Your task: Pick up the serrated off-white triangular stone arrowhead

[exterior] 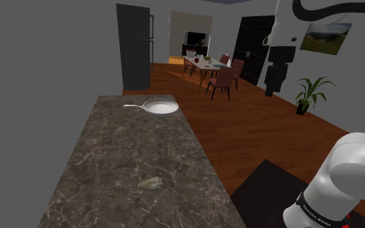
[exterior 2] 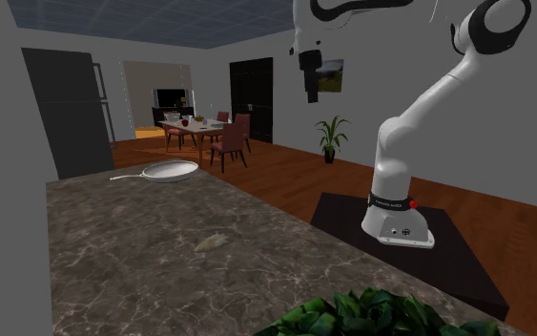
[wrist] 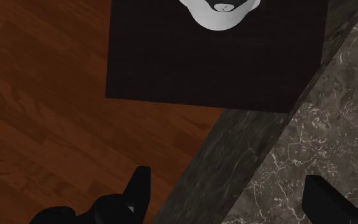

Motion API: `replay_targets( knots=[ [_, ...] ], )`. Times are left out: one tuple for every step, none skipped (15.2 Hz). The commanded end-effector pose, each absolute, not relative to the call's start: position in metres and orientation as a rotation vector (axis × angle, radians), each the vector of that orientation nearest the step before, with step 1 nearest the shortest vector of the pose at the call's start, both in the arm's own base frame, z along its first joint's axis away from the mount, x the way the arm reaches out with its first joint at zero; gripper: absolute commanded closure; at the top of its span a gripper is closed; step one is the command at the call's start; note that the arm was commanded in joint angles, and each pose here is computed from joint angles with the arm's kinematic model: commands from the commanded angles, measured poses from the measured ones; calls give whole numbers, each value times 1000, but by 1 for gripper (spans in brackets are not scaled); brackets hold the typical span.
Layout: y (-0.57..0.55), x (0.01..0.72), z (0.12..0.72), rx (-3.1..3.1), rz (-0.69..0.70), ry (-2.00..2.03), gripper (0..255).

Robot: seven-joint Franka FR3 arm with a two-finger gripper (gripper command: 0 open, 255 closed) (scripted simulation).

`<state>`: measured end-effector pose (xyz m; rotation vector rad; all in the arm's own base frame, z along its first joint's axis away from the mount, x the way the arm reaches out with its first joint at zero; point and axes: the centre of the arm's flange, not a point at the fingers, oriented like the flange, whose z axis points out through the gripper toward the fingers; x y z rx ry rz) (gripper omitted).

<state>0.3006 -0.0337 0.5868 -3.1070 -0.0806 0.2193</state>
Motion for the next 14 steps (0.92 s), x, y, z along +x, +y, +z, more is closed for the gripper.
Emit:
replay_targets(
  knots=[
    [-34, 301, 587, -3107, 219, -81, 0],
    [-24, 306, 579, -3109, 212, -101, 0],
    [-15, 311, 571, -3111, 205, -122, 0],
    [-6, 316, 564, -3113, 198, -143, 0],
    [4, 321, 556, -3114, 191, -164, 0],
    [13, 326, 549, -3116, 183, -185, 0],
    [23, 331, 541, -3117, 176, -206, 0],
    [32, 336, 533, -3118, 169, -227, 0],
    [42, 341, 526, -3119, 162, -247, 0],
    [52, 346, 518, -3120, 154, -268, 0],
    [61, 350, 511, -3120, 147, -289, 0],
    [71, 355, 503, -3121, 140, -310, 0],
    [81, 359, 496, -3121, 132, -331, 0],
    [91, 363, 488, -3121, 125, -352, 0]
  ],
)
